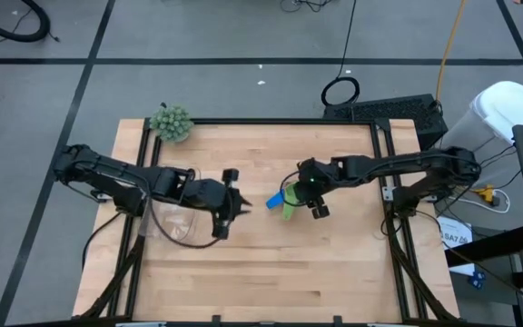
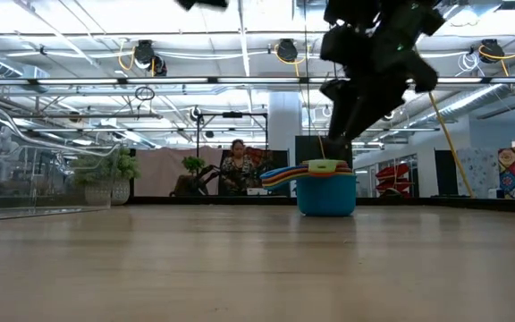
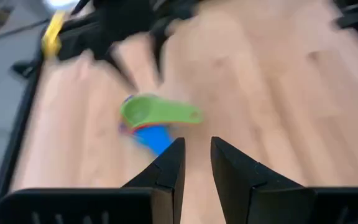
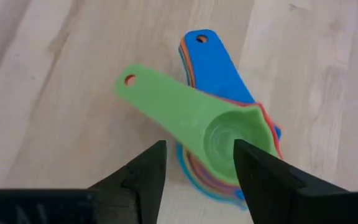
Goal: Nest measuring cups in basket
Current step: Stack the green measuring cup on top of the red measuring cup
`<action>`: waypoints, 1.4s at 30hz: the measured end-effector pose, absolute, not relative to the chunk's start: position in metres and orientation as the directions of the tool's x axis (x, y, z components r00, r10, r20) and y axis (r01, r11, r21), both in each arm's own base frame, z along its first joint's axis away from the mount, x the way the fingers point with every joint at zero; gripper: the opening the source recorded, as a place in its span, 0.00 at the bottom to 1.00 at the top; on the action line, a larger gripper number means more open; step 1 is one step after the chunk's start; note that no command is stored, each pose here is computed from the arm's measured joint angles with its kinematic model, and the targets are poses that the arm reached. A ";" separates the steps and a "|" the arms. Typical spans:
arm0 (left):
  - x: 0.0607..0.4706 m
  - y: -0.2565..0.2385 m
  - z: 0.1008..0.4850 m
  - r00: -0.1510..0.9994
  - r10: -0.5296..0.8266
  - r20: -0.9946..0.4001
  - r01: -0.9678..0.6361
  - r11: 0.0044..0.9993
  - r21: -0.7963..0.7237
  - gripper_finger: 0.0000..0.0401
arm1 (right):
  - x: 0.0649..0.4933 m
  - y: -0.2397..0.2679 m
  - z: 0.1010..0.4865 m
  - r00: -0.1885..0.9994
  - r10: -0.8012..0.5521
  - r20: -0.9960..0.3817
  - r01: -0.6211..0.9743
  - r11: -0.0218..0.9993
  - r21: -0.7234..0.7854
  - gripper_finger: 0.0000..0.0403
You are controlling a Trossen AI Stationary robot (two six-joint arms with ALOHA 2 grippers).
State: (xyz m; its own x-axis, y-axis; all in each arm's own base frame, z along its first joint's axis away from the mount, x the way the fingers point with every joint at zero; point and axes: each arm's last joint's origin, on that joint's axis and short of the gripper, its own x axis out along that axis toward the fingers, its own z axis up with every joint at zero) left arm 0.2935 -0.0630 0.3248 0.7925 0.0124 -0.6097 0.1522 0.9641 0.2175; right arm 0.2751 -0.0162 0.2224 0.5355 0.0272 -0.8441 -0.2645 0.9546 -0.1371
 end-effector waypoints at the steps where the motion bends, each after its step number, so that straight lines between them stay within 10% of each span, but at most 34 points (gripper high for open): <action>1: 0.296 -0.060 0.322 0.782 0.040 -0.621 0.124 0.968 0.219 0.20 | 0.273 -0.013 0.225 0.535 0.018 -0.845 -0.254 0.957 -0.140 0.45; 10: 0.333 -0.063 0.292 0.792 0.066 -0.606 0.014 0.992 0.126 0.24 | 0.254 0.022 0.217 0.432 -0.037 -0.901 -0.119 0.988 -0.098 0.45; 19: 0.352 -0.069 0.263 0.762 0.173 -0.623 -0.140 0.985 0.103 0.55 | 0.230 0.061 0.174 0.417 -0.049 -0.908 0.007 0.999 -0.051 0.45; 29: 0.356 -0.048 0.243 0.665 0.233 -0.709 -0.126 0.971 0.201 0.84 | 0.248 0.078 0.182 0.697 -0.082 -0.712 -0.001 0.993 -0.116 0.44; 36: 0.349 -0.026 0.235 0.554 0.283 -0.783 -0.134 0.958 0.252 0.71 | 0.245 0.075 0.177 0.673 -0.094 -0.733 0.049 0.995 -0.083 0.32; 42: 0.350 -0.008 0.222 0.480 0.305 -0.822 -0.086 0.950 0.302 0.41 | 0.238 0.074 0.163 0.660 -0.096 -0.745 0.107 0.994 -0.034 0.10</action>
